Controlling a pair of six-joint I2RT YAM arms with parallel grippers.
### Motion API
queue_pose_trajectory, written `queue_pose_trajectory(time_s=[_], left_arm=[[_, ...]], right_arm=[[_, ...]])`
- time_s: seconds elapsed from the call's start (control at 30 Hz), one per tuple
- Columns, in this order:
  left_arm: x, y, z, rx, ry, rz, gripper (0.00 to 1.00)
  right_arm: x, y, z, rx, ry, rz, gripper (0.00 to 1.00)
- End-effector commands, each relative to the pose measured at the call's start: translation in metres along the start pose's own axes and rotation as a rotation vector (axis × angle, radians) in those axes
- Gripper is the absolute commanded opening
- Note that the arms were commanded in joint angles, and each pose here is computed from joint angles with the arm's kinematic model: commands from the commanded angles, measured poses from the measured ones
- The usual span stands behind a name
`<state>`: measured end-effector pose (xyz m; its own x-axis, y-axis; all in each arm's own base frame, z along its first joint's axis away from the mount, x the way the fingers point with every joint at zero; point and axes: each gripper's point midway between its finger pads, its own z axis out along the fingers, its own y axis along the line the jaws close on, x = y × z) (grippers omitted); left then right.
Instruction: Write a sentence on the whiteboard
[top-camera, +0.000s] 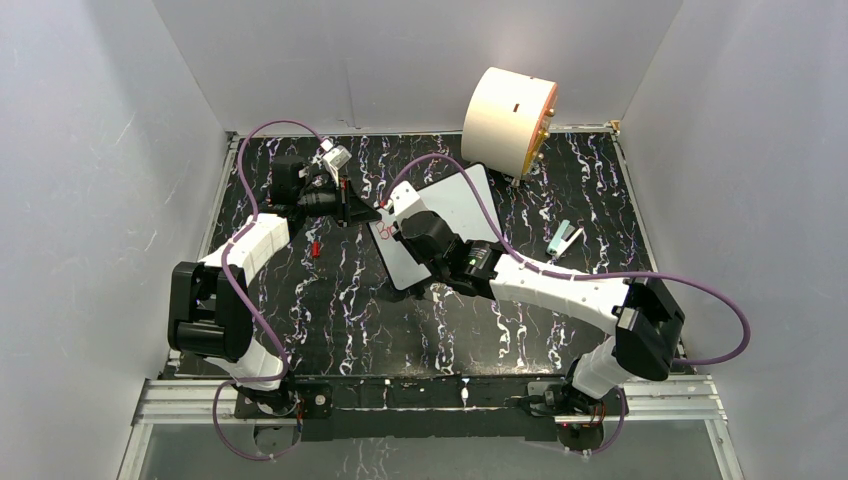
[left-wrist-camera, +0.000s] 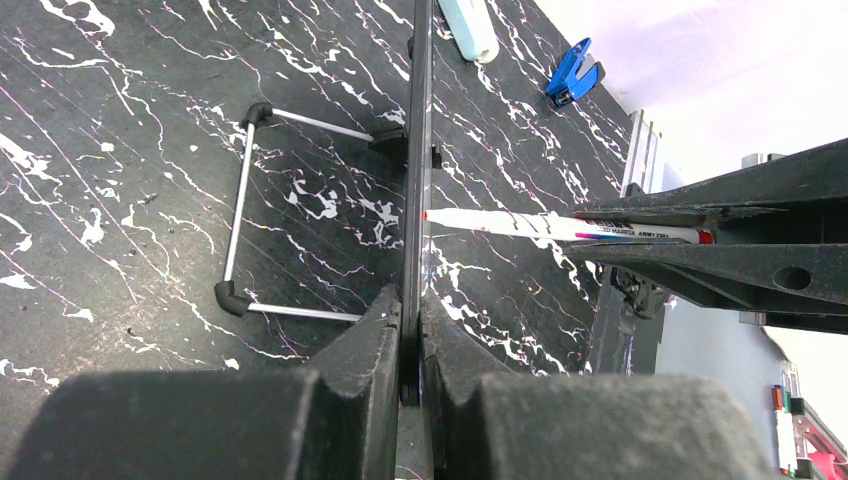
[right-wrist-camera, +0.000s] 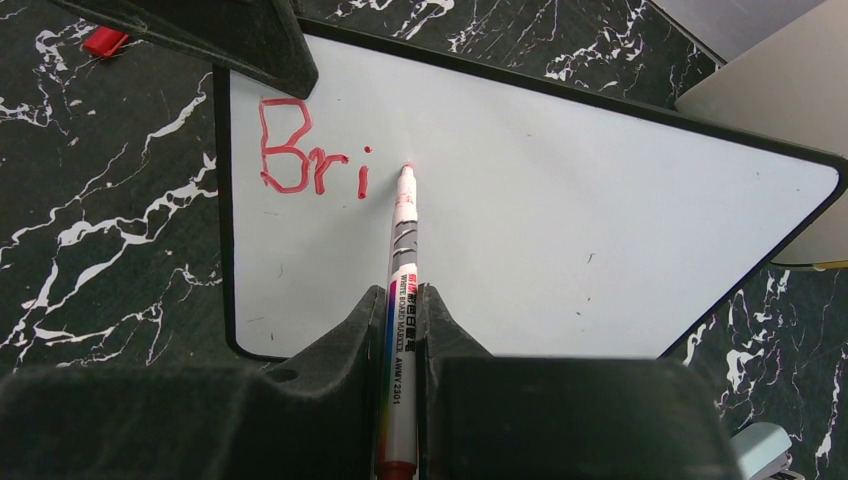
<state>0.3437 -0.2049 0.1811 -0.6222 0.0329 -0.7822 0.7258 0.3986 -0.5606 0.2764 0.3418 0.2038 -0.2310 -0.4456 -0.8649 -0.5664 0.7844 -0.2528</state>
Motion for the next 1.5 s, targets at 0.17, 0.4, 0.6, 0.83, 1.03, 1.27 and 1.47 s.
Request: queue_pose_trajectory(time_s=[0.17,0.4,0.6,0.83,1.03,1.27,1.47], left_arm=[[0.018,0.003,0.005,-0.015,0.05,-0.041,0.0],[0.018,0.003,0.004,-0.014,0.05,-0.041,0.0],[0.018,0.003,0.005,-0.014,0.051,-0.042,0.0],[0.018,0.003,0.005,-0.015,0.051,-0.042,0.0],[0.019,0.004,0.005,-0.016,0.052,-0.045,0.0],[0.019,0.004,0.005,-0.016,0.052,-0.045,0.0],[0.019,0.004,0.005,-0.016,0.053,-0.046,0.0]], right_arm=[[-0.017,-0.004,0.002,0.016,-0.064,0.042,0.0],[-0.022,-0.001,0.0,-0.006,-0.084,0.052,0.0],[-0.018,0.003,0.001,-0.022,-0.065,0.041,0.0],[-0.009,0.002,-0.001,-0.028,-0.035,0.024,0.0],[-0.004,0.002,-0.005,-0.033,-0.017,0.021,0.0],[0.002,0.002,-0.006,-0.038,0.003,0.017,0.0],[0.006,0.001,-0.006,-0.03,0.017,0.008,0.0]])
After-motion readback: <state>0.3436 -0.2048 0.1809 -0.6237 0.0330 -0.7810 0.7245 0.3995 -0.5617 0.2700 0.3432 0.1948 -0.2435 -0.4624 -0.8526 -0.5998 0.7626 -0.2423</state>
